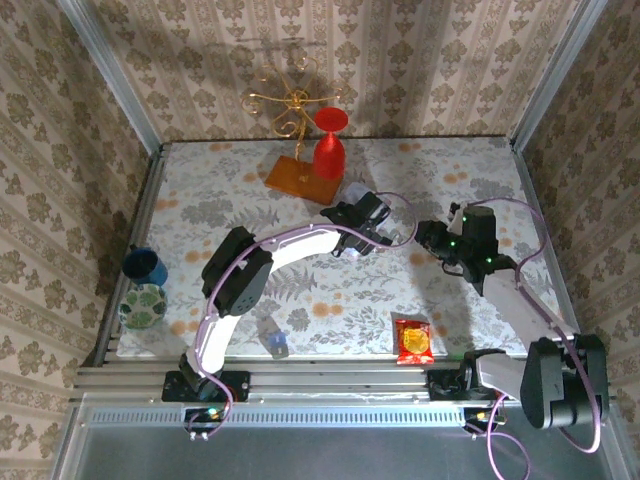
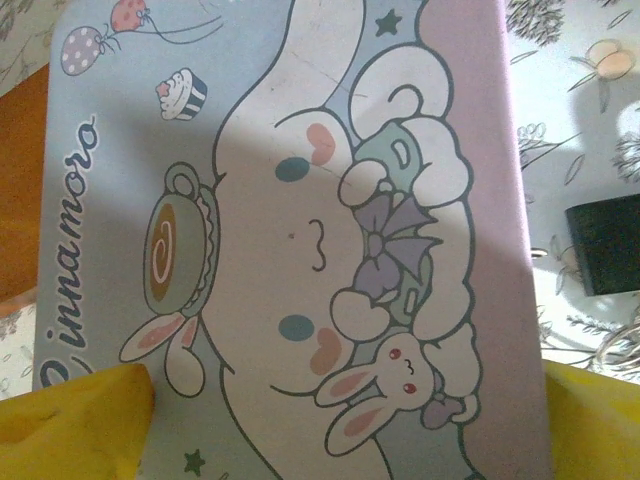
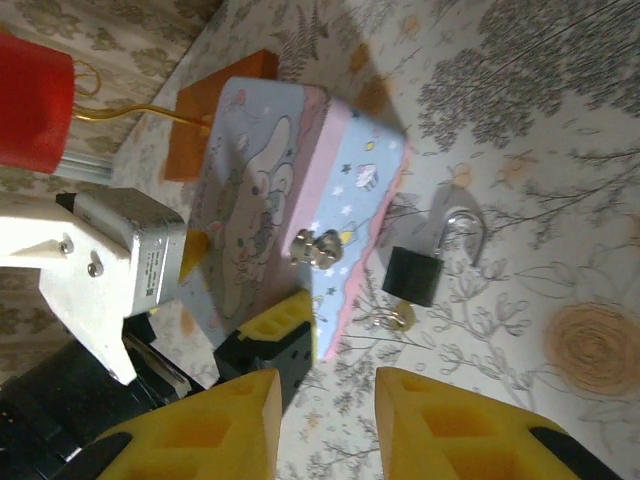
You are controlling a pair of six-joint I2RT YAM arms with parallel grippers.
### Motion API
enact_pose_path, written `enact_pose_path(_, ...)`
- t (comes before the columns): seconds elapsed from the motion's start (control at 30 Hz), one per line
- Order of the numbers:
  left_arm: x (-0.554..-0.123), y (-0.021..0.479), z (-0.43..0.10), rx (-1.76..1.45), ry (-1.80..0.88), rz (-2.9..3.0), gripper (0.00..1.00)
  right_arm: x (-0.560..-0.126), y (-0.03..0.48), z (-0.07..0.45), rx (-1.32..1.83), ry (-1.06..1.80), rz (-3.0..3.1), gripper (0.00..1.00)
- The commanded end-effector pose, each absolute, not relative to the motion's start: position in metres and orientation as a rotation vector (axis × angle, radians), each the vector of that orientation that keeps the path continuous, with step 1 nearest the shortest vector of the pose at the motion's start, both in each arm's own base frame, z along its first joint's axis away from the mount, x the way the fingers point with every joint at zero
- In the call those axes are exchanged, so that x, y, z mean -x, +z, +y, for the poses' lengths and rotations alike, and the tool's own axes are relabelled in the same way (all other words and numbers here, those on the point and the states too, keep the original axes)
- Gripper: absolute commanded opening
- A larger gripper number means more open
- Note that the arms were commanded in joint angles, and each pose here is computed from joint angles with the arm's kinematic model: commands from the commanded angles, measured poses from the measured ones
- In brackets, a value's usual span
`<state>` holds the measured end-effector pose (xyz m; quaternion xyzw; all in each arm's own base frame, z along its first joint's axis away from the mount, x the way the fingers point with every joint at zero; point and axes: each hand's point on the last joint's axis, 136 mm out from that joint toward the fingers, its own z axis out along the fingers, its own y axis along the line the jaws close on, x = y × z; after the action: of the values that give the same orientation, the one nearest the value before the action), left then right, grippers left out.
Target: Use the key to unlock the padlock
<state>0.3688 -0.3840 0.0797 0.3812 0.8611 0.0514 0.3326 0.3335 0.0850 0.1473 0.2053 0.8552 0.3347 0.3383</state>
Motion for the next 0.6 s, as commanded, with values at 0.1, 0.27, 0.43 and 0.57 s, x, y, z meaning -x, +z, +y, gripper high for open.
enact_pose_path(0.1, -0.348, 0.054, -0.328, -1.049, 0.301, 2.398, 0.93, -0.311, 0.111, 0.088, -0.464, 0.584, 2.465, 0.31)
enact_pose_path(0.27, -0.344, 0.079, -0.322, -0.998, 0.270, 2.377, 0.99, -0.329, 0.105, 0.108, -0.351, 0.444, 2.532, 0.30)
enact_pose_path(0.43, -0.328, 0.113, -0.316, -0.927, 0.182, 2.356, 1.00, -0.353, 0.091, 0.126, -0.261, 0.246, 2.609, 0.32)
enact_pose_path(0.57, -0.312, 0.126, -0.302, -0.846, 0.112, 2.380, 1.00, -0.367, 0.081, 0.136, -0.183, 0.019, 2.648, 0.38)
